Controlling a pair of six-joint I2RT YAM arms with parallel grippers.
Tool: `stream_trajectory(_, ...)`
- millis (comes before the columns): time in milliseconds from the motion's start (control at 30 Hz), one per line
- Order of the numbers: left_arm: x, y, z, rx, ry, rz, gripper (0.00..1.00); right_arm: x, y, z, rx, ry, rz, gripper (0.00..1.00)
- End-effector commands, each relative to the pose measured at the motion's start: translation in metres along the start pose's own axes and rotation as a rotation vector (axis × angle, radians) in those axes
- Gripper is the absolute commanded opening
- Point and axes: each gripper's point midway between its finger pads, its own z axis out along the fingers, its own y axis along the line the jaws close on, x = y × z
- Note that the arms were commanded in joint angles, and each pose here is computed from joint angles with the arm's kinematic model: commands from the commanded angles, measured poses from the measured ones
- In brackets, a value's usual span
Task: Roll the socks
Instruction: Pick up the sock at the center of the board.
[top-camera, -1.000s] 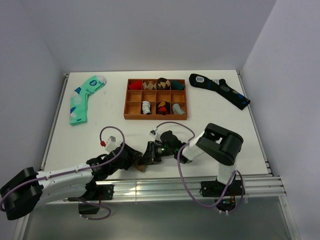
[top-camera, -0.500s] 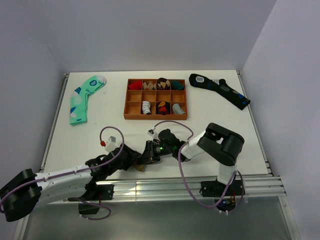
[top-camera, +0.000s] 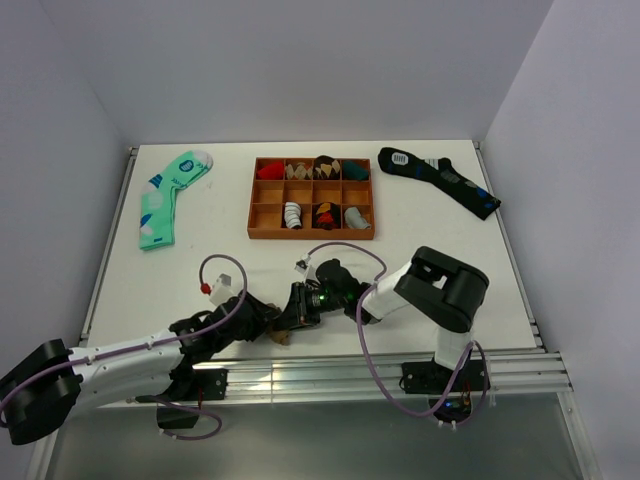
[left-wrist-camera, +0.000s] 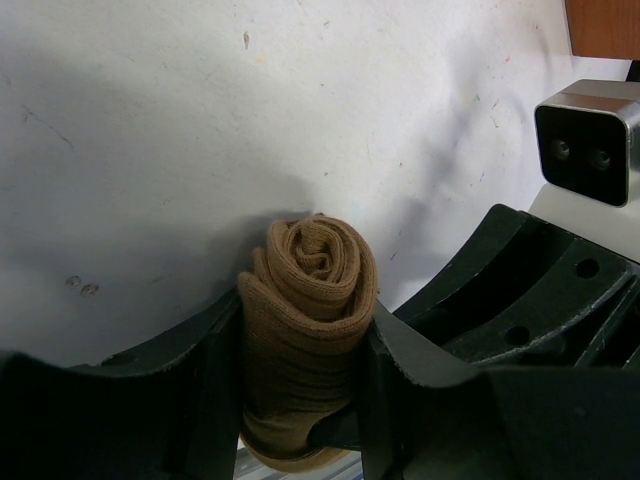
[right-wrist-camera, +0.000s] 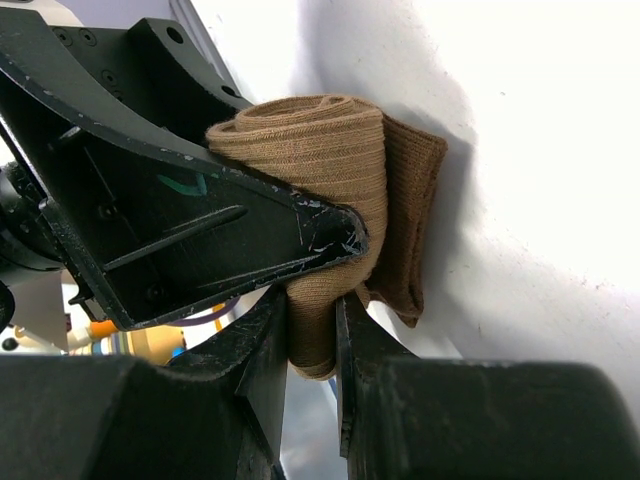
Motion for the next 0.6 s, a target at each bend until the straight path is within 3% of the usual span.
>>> stream_trajectory(0,0.012,0.040,-0.002,-0.132,0.068,0.086,0.00,-0.017,0.058,-0.005,-0.154,-0.054,-0.132,0.01)
stream_trajectory(167,0.007,0.032,-0.005,-0.140,0.045,0.107,0.00,-0.019,0.038,-0.009,-0.027,-0.079,-0.123,0.21)
stream_trajectory(567,0.003,0.022,-0.007,-0.130,0.033,0.111,0.00,-0.027,0.031,-0.017,0.084,-0.126,-0.151,0.35)
